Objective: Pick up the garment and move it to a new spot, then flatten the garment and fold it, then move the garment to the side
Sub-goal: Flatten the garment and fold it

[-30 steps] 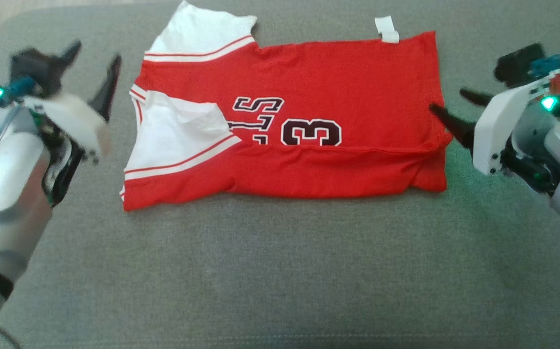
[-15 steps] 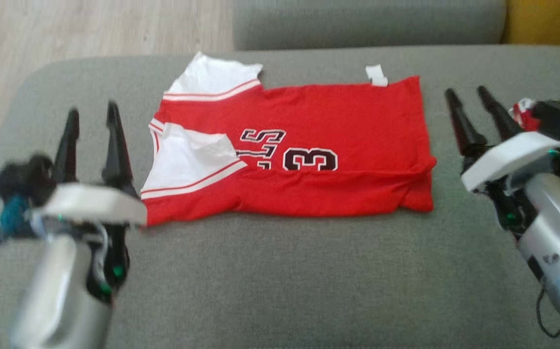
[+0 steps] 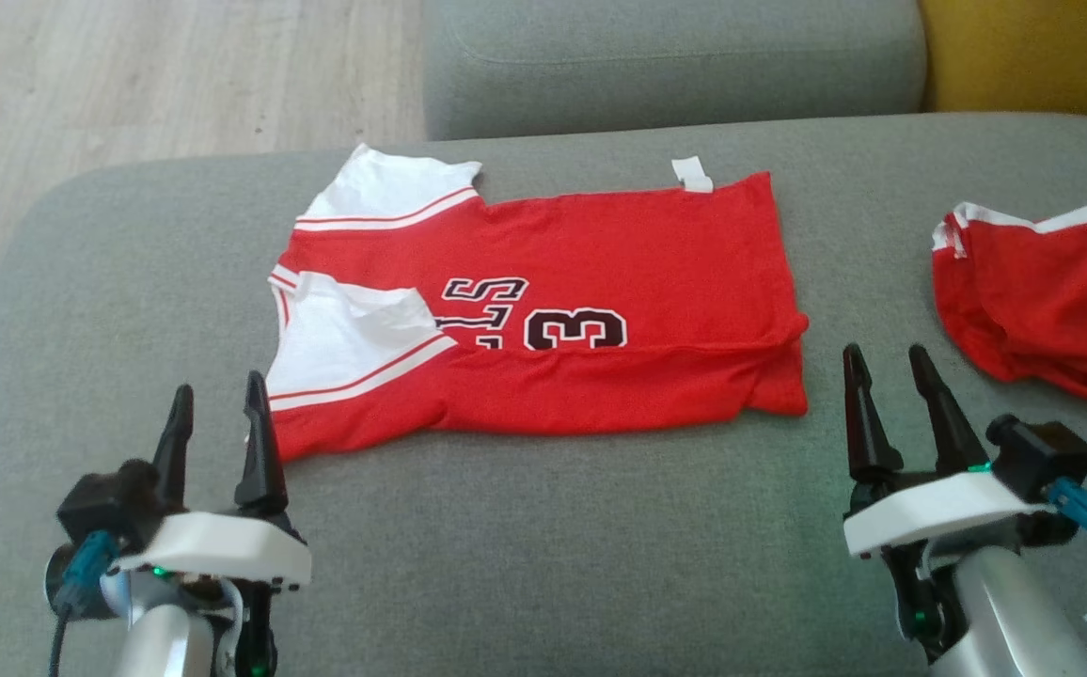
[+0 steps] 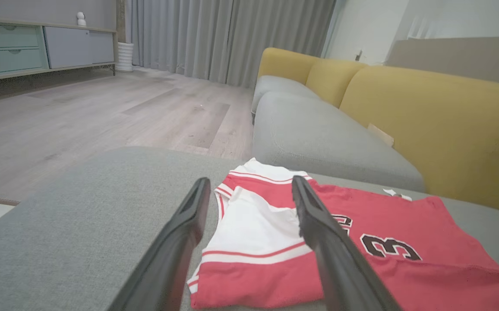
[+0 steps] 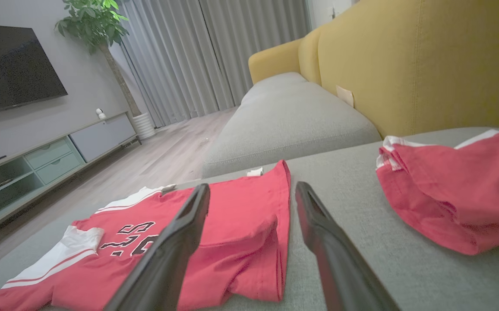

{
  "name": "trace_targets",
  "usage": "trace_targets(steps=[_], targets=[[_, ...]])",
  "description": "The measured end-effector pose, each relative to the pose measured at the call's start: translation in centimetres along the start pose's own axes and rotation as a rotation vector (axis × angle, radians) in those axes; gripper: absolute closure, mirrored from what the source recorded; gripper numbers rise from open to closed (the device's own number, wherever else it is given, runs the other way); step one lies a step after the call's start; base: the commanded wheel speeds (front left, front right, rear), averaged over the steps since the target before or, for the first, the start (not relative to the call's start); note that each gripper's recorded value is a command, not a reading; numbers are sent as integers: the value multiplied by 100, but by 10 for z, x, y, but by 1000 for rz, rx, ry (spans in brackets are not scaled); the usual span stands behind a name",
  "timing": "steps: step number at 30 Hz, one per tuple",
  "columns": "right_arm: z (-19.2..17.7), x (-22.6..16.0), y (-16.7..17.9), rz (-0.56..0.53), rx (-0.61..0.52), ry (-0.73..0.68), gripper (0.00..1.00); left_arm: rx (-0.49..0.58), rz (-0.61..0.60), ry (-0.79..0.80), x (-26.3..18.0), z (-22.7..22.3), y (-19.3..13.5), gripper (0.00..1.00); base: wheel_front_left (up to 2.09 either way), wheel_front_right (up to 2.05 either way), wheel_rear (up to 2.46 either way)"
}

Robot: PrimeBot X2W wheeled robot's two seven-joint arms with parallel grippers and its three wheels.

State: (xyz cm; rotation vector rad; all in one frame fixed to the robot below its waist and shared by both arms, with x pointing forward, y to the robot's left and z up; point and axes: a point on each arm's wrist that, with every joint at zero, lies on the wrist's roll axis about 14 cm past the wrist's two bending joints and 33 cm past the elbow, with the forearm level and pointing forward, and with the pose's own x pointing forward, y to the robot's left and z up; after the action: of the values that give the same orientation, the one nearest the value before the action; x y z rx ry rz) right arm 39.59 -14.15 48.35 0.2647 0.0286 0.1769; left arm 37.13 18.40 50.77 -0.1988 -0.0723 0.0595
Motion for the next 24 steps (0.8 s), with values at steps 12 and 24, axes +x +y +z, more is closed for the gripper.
trace_targets(steps=[12,24], targets=[[-2,3,-7,-30,-15,-5,0,128,2,200,14,-64,7,0,0,0,0],[-10,4,-16,-54,-12,28,0,220,76,445,23,-129,30,0,0,0,0]])
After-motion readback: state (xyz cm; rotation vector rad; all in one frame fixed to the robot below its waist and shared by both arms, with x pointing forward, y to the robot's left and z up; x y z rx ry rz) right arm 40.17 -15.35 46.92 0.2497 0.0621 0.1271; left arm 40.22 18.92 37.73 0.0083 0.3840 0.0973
